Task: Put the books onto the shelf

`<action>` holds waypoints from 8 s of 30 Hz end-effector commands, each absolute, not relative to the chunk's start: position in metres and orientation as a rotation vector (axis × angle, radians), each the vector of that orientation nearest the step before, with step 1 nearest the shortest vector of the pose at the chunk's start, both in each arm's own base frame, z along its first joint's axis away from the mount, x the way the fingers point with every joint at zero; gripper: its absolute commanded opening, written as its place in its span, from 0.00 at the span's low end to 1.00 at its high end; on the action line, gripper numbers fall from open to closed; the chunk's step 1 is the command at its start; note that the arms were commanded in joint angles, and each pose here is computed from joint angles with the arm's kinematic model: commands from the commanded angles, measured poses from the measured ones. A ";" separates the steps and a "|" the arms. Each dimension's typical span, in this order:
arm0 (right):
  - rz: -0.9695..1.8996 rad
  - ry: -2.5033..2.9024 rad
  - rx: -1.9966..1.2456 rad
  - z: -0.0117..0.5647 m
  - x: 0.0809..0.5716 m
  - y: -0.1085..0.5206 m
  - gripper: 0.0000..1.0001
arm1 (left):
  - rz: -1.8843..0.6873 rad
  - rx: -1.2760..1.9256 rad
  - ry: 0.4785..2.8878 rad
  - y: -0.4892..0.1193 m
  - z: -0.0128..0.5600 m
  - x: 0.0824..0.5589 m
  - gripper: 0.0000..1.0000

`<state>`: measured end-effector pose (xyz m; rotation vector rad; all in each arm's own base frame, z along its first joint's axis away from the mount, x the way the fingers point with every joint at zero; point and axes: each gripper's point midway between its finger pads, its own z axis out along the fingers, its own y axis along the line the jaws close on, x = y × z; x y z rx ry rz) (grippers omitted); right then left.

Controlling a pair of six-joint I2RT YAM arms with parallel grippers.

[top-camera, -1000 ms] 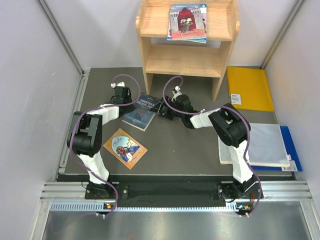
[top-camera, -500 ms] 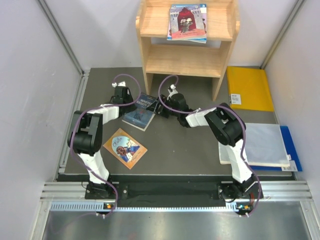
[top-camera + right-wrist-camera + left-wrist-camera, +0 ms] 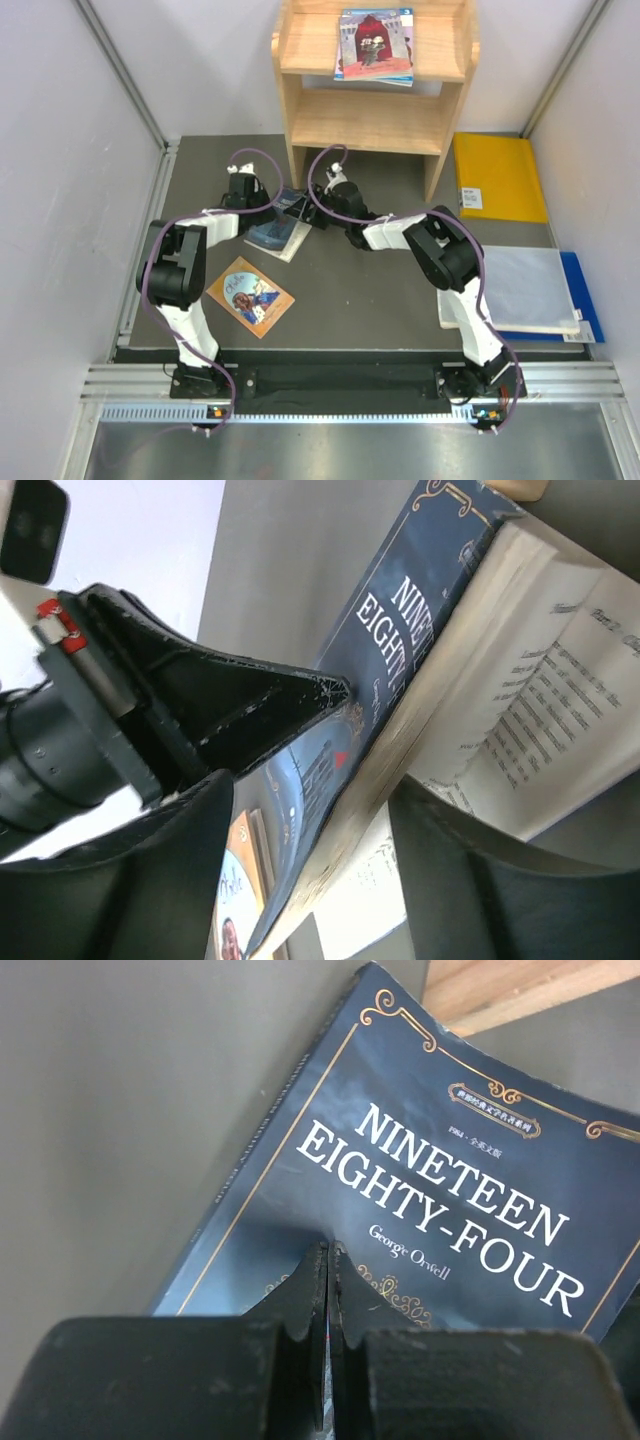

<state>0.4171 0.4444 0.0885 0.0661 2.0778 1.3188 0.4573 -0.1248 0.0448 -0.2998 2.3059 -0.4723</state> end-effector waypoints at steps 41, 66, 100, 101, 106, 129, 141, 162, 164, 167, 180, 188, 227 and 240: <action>1.337 1.810 -0.934 0.206 0.315 0.335 0.00 | -1.560 0.383 1.535 -0.205 0.171 0.341 0.99; 0.995 1.922 -0.635 0.198 0.329 0.290 0.80 | -1.485 0.524 1.495 -0.251 0.249 0.343 0.00; 1.607 1.218 0.209 0.264 0.260 0.259 0.97 | -1.434 0.354 1.345 -0.285 0.326 0.338 0.00; 1.608 1.216 0.205 0.265 0.260 0.260 0.97 | -1.435 0.352 1.350 -0.286 0.324 0.339 0.00; 1.617 1.202 0.184 0.270 0.260 0.269 0.97 | -1.453 0.351 1.343 -0.289 0.324 0.341 0.00; 1.524 1.025 0.094 0.317 0.255 0.261 0.91 | -1.545 0.301 1.313 -0.291 0.319 0.339 0.00; 1.506 0.981 0.063 0.328 0.246 0.255 0.56 | -1.605 0.292 1.328 -0.303 0.301 0.340 0.00; 1.458 0.830 0.022 0.366 0.221 0.229 0.48 | -1.734 0.320 1.446 -0.347 0.243 0.327 0.00; 1.460 0.817 0.022 0.370 0.218 0.227 0.48 | -1.749 0.327 1.454 -0.350 0.240 0.326 0.00; 1.461 0.803 0.019 0.373 0.216 0.225 0.54 | -1.780 0.358 1.468 -0.357 0.236 0.318 0.00; 1.439 0.775 -0.015 0.378 0.208 0.220 0.65 | -1.915 0.446 1.465 -0.364 0.234 0.286 0.00; 1.434 0.871 0.041 0.350 0.223 0.223 0.67 | -1.992 0.492 1.354 -0.358 0.284 0.272 0.00; 1.314 0.882 0.162 0.347 0.268 0.207 0.00 | -1.842 0.473 1.515 -0.336 0.255 0.286 0.32; 1.338 0.844 0.197 0.367 0.317 0.205 0.00 | -1.402 0.524 1.619 -0.294 0.273 0.316 0.79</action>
